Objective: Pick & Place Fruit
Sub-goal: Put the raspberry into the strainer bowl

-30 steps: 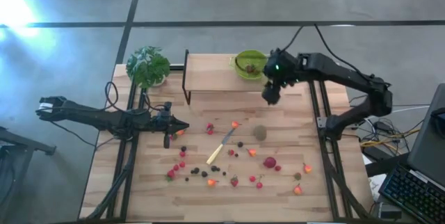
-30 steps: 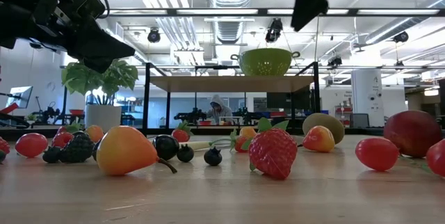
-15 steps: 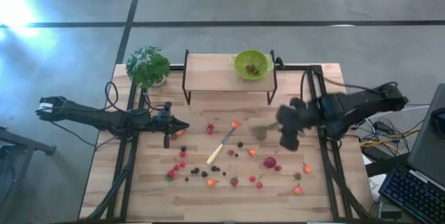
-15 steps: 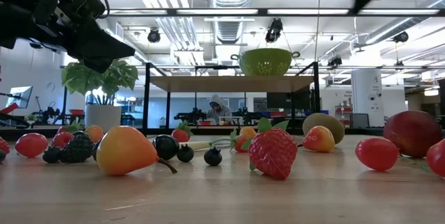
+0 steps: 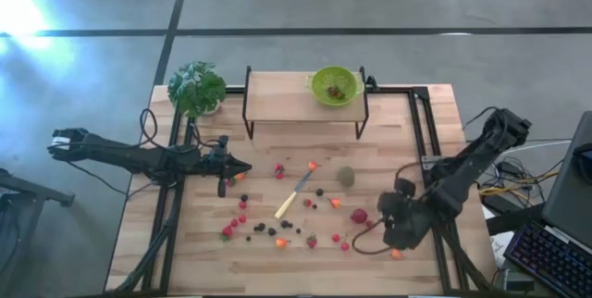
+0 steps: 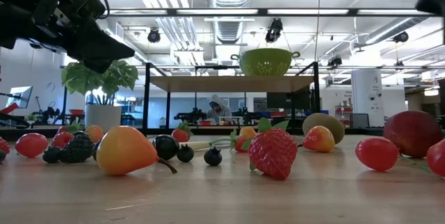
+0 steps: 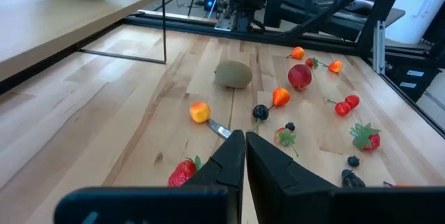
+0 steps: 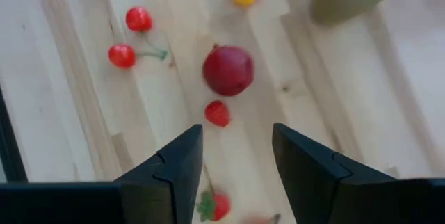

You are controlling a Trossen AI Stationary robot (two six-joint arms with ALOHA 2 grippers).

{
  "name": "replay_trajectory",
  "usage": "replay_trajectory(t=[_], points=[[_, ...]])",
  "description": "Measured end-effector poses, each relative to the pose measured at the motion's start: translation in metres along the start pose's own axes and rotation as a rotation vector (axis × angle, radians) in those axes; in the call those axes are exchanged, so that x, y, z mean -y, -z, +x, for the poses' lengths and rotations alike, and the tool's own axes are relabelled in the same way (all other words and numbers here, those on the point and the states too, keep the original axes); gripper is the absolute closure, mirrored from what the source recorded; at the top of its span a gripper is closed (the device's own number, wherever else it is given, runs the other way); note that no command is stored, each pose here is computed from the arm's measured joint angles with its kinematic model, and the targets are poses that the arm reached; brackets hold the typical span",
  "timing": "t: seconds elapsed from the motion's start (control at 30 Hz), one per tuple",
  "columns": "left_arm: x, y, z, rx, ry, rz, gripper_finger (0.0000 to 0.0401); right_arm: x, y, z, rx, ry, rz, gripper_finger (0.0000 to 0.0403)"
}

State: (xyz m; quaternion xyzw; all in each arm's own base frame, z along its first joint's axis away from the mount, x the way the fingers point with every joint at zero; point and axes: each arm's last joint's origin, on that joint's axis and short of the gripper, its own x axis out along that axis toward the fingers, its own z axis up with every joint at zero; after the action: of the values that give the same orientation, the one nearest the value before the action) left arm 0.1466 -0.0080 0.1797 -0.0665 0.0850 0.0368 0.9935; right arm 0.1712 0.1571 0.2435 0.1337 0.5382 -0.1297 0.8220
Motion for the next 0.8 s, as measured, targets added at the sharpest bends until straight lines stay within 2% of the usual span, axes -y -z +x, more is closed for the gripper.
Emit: replay_trajectory(t=[0.4, 0.8], points=[[0.0, 0.0, 0.0, -0.001, 0.0, 0.0, 0.0381, -0.022, 0.023, 0.053, -0.083, 0.078, -0.027, 0.0206], [0.0, 0.0, 0.0, -0.001, 0.0, 0.0, 0.0381, -0.023, 0.021, 0.077, -0.087, 0.15, -0.044, 0.0192]])
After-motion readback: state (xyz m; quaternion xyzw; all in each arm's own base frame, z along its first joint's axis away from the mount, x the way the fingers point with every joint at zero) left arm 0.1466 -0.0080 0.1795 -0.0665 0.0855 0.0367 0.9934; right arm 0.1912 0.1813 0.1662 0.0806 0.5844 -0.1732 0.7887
